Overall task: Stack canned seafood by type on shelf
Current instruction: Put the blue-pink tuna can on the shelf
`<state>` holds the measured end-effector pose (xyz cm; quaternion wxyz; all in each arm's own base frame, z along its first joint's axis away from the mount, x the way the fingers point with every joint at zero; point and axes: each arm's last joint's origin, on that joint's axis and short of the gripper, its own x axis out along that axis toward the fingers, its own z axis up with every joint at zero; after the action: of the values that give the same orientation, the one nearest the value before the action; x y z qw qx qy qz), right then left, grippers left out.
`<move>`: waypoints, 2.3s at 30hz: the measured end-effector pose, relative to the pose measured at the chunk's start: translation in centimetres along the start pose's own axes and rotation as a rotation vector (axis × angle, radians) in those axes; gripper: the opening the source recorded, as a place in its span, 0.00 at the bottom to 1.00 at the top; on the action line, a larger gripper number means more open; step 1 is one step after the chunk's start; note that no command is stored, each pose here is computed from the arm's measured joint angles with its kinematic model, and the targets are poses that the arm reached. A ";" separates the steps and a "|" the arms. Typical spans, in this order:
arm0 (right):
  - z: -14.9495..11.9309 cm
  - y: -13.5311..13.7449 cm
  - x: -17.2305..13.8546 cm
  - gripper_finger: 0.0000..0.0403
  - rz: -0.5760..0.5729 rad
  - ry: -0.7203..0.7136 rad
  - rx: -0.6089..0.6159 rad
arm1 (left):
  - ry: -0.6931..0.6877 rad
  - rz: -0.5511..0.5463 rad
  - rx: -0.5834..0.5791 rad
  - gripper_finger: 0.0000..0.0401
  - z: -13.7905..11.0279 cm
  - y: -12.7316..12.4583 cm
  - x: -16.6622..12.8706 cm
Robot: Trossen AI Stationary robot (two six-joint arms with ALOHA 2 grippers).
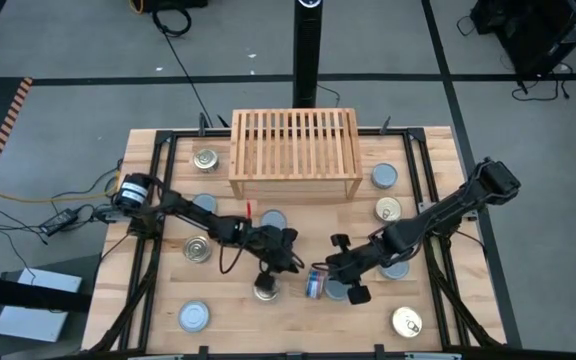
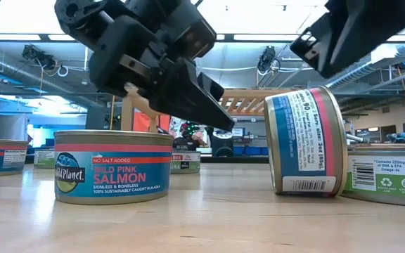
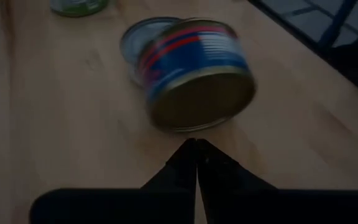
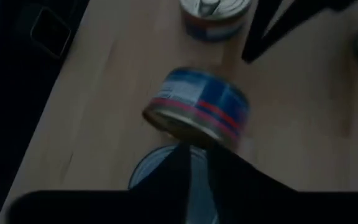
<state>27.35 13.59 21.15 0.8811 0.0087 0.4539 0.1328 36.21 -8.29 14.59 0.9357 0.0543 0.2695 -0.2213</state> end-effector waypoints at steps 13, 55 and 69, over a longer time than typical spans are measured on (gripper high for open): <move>-1.1 3.2 4.1 0.04 0.013 -0.012 -0.040 | -0.056 0.068 -0.032 0.05 1.0 -3.9 0.7; 0.8 4.2 6.3 0.03 -0.234 -0.031 -0.252 | -0.149 0.640 -0.068 0.05 1.9 -12.7 0.1; 3.0 5.1 4.4 0.30 -0.118 0.057 -0.181 | -0.146 0.624 -0.101 0.05 1.7 -12.8 0.1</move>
<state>31.03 19.86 20.07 0.8712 -0.1015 0.4648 0.1211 31.45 -20.16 16.20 0.9767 0.0720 0.1825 0.0865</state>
